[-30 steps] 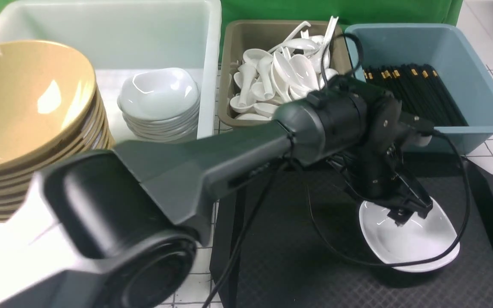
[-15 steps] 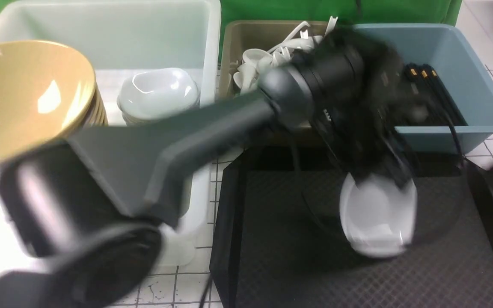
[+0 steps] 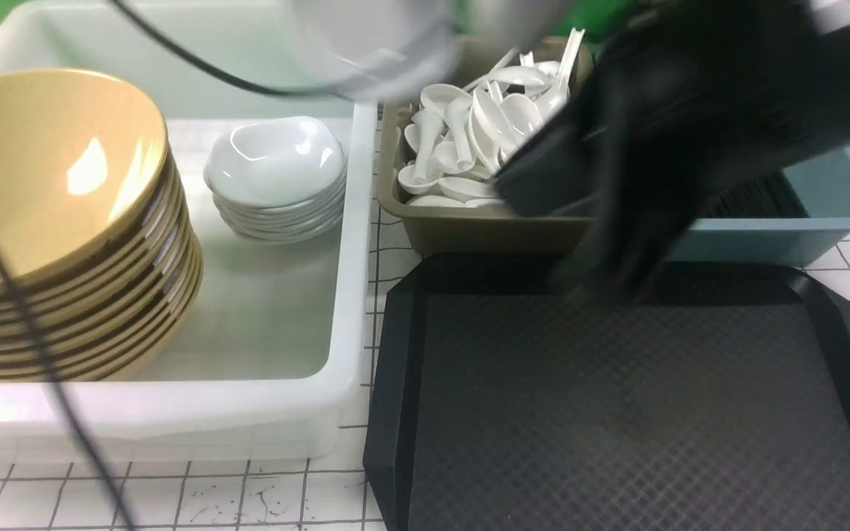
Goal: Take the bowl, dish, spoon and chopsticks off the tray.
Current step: Use the left arm to put the plate into the large storage box on the left
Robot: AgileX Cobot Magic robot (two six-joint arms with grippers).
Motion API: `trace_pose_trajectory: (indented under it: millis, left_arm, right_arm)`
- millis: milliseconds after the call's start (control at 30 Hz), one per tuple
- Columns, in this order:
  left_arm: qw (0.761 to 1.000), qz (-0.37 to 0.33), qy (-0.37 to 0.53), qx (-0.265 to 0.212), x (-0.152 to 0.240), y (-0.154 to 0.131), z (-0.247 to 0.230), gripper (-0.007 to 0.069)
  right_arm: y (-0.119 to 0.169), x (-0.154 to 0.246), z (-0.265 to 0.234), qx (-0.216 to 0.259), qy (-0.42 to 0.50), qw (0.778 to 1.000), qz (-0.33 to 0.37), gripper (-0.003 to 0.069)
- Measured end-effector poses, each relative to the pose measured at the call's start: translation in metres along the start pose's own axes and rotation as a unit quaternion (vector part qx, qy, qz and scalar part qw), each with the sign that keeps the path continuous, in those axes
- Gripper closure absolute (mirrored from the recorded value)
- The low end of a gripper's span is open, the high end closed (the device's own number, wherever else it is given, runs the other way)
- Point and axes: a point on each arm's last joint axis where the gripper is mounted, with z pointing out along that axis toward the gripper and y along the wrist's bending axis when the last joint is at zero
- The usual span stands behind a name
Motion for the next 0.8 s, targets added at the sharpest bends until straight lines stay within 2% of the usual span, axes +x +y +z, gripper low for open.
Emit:
trace_pose_trajectory:
  millis: [33, 100, 300, 433, 600, 800]
  left_arm:
    - [1.0, -0.023, 0.007, -0.02, 0.002, 0.024, 0.003, 0.0622]
    - [0.998, -0.048, 0.017, -0.037, 0.006, 0.048, 0.01, 0.0622]
    - [0.992, -0.095, 0.065, -0.045, 0.02, 0.087, 0.055, 0.0622]
    - [0.99, -0.099, 0.095, -0.038, 0.027, 0.094, 0.092, 0.0622]
    - [0.99, -0.085, 0.116, 0.002, 0.034, 0.09, 0.126, 0.062]
    - [0.989, -0.067, 0.131, 0.027, 0.041, 0.087, 0.149, 0.0585]
  right_arm:
    - [0.004, -0.002, 0.009, -0.009, 0.007, 1.0, -0.006, 0.061]
    - [0.007, -0.002, 0.021, -0.019, 0.026, 0.999, -0.01, 0.0609]
    - [0.006, 0.0, 0.032, -0.017, 0.048, 0.999, -0.015, 0.0604]
    - [0.005, 0.0, 0.032, -0.011, 0.05, 0.999, -0.019, 0.0604]
    - [0.003, 0.0, 0.031, -0.001, 0.049, 0.998, -0.024, 0.0601]
    - [0.002, -0.001, 0.031, 0.006, 0.046, 0.999, -0.028, 0.0596]
